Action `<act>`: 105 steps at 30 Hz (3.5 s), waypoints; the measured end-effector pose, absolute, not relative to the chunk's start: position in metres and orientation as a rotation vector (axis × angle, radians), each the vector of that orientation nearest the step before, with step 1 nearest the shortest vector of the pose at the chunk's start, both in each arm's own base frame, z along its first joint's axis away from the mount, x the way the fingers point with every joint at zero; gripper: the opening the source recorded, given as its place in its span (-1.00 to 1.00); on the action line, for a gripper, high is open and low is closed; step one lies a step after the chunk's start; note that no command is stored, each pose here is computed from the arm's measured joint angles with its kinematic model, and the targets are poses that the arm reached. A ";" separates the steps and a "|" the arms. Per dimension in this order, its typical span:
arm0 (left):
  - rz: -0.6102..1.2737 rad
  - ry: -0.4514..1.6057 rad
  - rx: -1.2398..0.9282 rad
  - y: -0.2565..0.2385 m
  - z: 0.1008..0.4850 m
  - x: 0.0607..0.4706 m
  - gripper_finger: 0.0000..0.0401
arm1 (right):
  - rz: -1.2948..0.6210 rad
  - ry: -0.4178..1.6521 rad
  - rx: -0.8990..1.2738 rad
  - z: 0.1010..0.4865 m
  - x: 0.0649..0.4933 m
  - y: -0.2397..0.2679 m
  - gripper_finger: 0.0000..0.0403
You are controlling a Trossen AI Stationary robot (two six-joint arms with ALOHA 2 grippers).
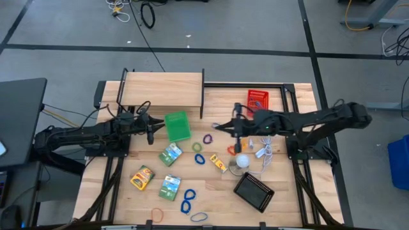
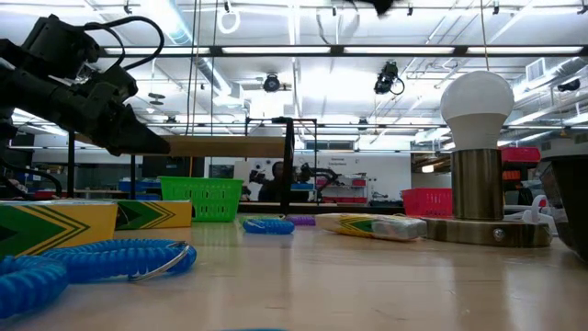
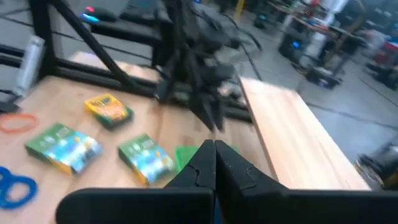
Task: Pick & Place Office Desk Supplies
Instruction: Put the blue rubber band into the red basket, then put the violet spring keychain into the black basket
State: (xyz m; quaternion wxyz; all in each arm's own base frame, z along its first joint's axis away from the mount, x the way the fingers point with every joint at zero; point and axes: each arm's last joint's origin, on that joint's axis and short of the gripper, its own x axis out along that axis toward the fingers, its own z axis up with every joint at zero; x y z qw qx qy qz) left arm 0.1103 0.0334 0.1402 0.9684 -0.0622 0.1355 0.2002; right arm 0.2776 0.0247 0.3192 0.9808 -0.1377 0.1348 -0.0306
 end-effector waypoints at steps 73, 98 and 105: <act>0.411 0.267 -0.120 0.034 0.141 0.110 -0.48 | -0.805 0.673 0.137 0.146 0.168 -0.127 -0.11; 0.412 0.267 -0.120 0.034 0.141 0.110 -0.48 | -0.214 0.888 -0.122 0.209 0.309 -0.043 -0.07; 0.412 0.267 -0.120 0.034 0.141 0.110 -0.48 | -0.075 1.046 -0.273 0.185 0.356 -0.014 -0.07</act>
